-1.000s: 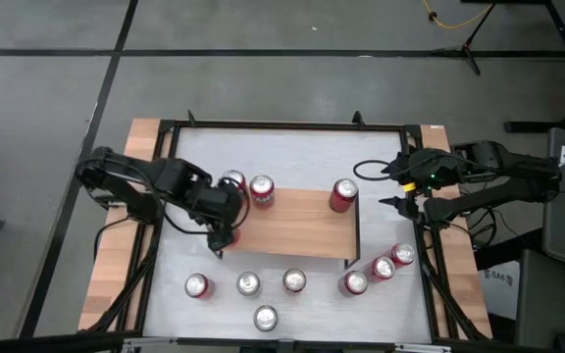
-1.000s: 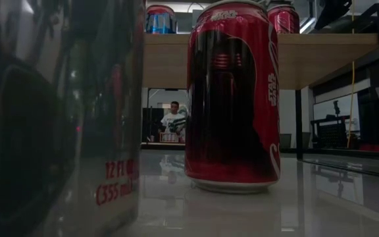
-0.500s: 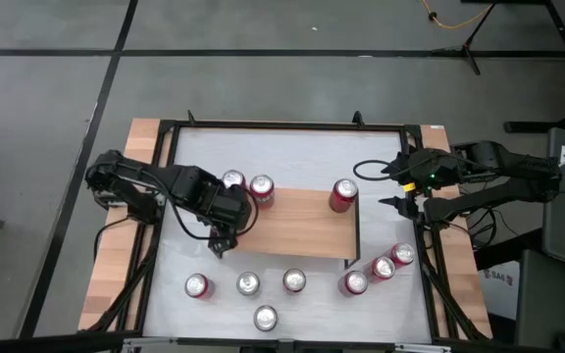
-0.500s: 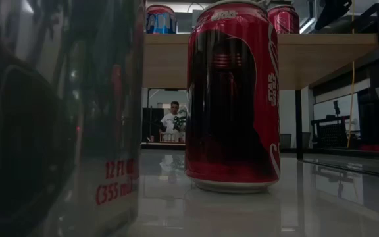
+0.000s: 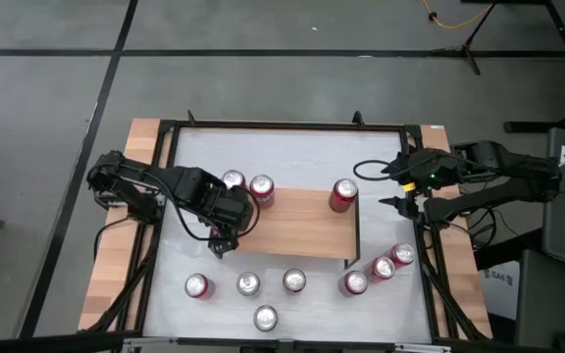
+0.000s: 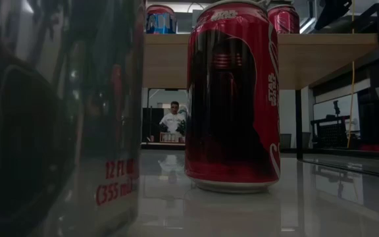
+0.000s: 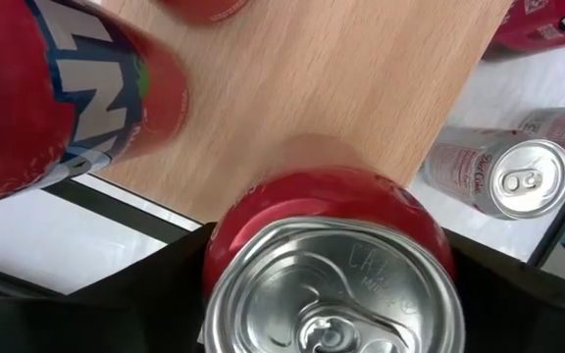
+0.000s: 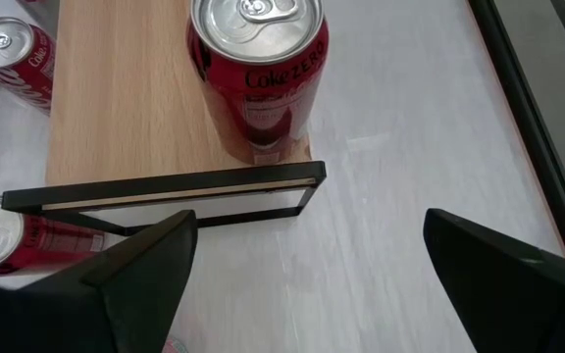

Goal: Place canned beverage on shelf
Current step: Put the red soda can on the shelf, then put the red white soda can on the shelf

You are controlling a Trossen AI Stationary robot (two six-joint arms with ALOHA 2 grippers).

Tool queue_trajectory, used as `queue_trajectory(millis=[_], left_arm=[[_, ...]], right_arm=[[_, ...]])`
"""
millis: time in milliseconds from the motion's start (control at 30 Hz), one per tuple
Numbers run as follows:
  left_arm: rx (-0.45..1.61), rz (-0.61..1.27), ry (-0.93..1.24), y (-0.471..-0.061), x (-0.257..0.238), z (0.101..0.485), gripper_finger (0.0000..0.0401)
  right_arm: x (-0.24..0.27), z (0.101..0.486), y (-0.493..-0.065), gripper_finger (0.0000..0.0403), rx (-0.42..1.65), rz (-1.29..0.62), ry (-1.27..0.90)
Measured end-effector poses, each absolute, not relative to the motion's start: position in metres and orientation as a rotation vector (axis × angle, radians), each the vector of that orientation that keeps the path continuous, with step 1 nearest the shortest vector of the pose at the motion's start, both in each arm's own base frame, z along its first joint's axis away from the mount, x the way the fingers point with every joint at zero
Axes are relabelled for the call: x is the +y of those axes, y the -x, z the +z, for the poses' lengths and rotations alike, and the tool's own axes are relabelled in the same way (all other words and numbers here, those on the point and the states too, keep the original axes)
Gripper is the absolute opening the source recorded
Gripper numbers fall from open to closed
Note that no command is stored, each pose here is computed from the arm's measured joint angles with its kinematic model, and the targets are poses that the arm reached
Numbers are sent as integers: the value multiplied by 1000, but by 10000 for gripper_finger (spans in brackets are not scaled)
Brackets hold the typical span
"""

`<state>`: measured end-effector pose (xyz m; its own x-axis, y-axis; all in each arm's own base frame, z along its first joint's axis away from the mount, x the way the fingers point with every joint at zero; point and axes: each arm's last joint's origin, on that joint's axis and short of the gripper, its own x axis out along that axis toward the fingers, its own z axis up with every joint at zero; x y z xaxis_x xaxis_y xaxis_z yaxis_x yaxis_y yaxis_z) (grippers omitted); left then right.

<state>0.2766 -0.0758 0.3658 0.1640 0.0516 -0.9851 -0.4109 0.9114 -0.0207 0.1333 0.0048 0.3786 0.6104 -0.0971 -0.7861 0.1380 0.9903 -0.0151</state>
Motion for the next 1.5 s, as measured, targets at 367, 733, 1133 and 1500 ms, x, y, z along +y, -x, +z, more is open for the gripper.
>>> queue_trajectory(millis=[367, 733, 1133, 1500], left_arm=[[1374, 338, 320, -277, -76, 366, 328], [1367, 337, 326, -274, -75, 368, 328], [1327, 331, 359, -263, -72, 379, 328], [1285, 318, 380, -256, -70, 387, 328]], right_arm=[[5, 379, -133, 388, 904, -136, -48], [5, 379, -133, 388, 904, -136, -49], [5, 379, -133, 388, 905, -136, -49], [5, 379, -133, 388, 905, -136, -48]])
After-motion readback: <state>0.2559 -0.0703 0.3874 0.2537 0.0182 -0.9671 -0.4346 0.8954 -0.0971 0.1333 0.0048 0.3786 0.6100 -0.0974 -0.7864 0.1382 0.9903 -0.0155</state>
